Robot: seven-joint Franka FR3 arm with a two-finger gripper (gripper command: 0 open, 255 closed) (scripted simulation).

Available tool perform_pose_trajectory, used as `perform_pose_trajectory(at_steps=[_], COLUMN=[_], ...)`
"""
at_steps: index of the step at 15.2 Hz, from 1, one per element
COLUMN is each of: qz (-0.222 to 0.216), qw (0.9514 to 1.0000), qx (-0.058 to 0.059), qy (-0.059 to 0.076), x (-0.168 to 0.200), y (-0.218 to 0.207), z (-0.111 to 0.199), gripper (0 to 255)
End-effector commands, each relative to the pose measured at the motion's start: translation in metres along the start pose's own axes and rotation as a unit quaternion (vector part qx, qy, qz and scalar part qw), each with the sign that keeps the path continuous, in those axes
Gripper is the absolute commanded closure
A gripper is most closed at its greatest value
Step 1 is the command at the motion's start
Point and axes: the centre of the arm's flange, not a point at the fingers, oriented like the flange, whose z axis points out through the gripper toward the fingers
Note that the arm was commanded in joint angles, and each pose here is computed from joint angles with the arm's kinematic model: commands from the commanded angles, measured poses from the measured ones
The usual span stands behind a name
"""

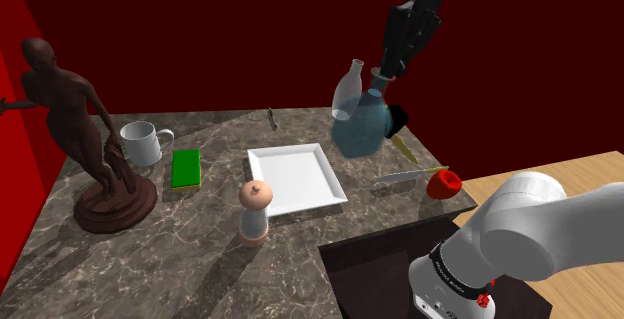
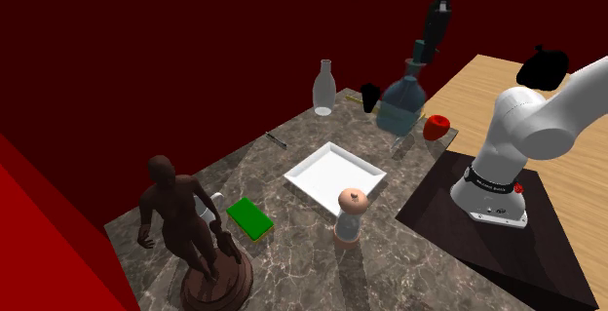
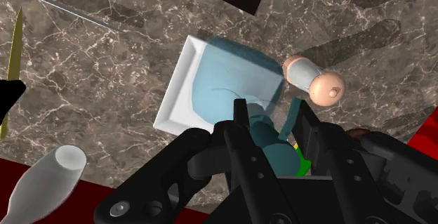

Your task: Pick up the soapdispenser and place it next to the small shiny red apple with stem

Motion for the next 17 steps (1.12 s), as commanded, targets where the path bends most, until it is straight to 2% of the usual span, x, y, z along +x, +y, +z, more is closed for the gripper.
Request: perform_pose_trajectory(at_steps=[1,15,17], qz=[-0.001,-0.001,-0.001], qw=[1.0000,1.0000,1.0000], qx=[0.000,0.000,0.000], qy=[0.000,0.000,0.000], x=[-0.017,-0.118,-0.118], y=[0.019,0.163,0.164], z=[-0.010,-0.064,-0.053], gripper=[255,255,255])
